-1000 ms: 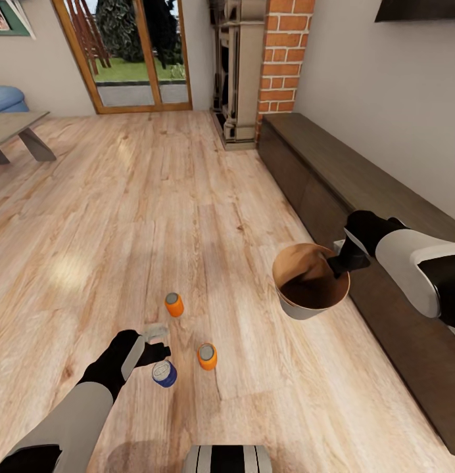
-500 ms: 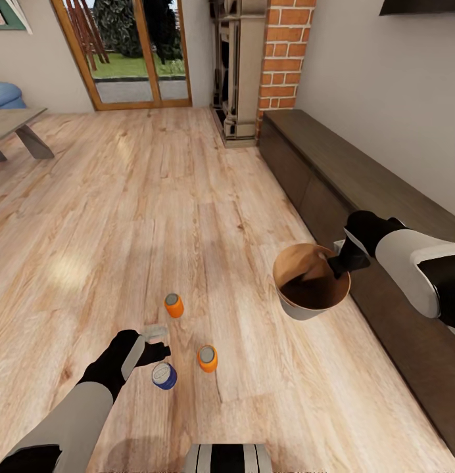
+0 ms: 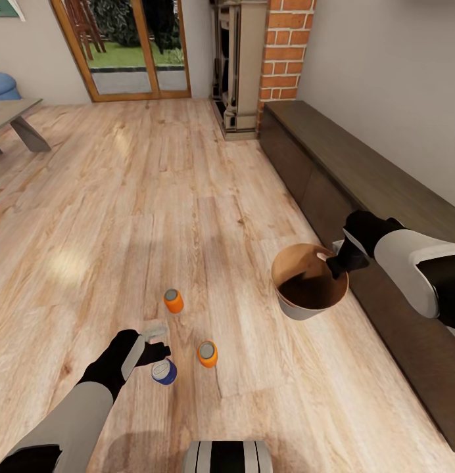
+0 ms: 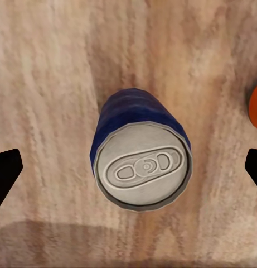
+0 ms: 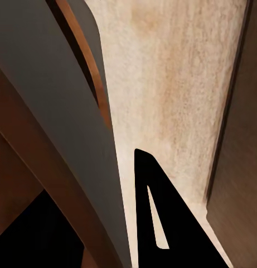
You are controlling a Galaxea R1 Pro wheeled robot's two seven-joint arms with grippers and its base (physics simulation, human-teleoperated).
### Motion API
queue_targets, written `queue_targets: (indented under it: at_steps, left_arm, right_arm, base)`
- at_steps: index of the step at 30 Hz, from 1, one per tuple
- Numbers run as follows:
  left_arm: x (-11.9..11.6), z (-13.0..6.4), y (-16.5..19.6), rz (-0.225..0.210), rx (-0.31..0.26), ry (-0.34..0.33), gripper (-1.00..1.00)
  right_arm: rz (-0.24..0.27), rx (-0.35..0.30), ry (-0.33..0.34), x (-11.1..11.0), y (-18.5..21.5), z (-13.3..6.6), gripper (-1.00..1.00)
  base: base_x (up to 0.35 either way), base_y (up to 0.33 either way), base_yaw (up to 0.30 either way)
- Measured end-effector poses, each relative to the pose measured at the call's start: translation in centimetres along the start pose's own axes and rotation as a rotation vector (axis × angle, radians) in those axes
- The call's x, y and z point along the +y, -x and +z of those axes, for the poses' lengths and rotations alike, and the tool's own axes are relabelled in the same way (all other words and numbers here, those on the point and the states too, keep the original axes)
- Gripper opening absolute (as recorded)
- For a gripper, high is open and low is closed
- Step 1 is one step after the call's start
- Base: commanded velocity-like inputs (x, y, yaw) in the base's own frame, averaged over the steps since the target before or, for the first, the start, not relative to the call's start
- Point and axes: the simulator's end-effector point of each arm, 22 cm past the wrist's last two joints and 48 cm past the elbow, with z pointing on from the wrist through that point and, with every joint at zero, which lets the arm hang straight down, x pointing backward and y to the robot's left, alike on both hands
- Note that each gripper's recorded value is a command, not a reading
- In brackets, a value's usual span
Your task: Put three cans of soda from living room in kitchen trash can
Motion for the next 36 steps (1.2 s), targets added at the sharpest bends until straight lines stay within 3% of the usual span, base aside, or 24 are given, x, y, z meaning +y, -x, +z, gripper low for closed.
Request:
queue_targets:
  at_steps: [13,22,36]
  left_arm:
    - [0.0,0.0,0.0,0.000,0.000,0.000,1.00]
    - [0.4,1.8,-1.4,-0.001,0.037,0.008,1.00]
    - [0.3,1.8,-1.4,0.003,0.036,0.010,1.00]
  right_arm:
    - [-0.002,0.002,-0.002,0.0,-0.1,0.1,-1.00]
    - [-0.012,0.039,-0.004,0.3,-0.4,2.7,-1.00]
    - [-0.024,0.033,-0.010,0.6,0.0,2.4,-1.00]
  base:
    - [0.000,-0.034,0.000]
    - [0.000,-0.001,0.000]
    - [0.021,0.000,0.000]
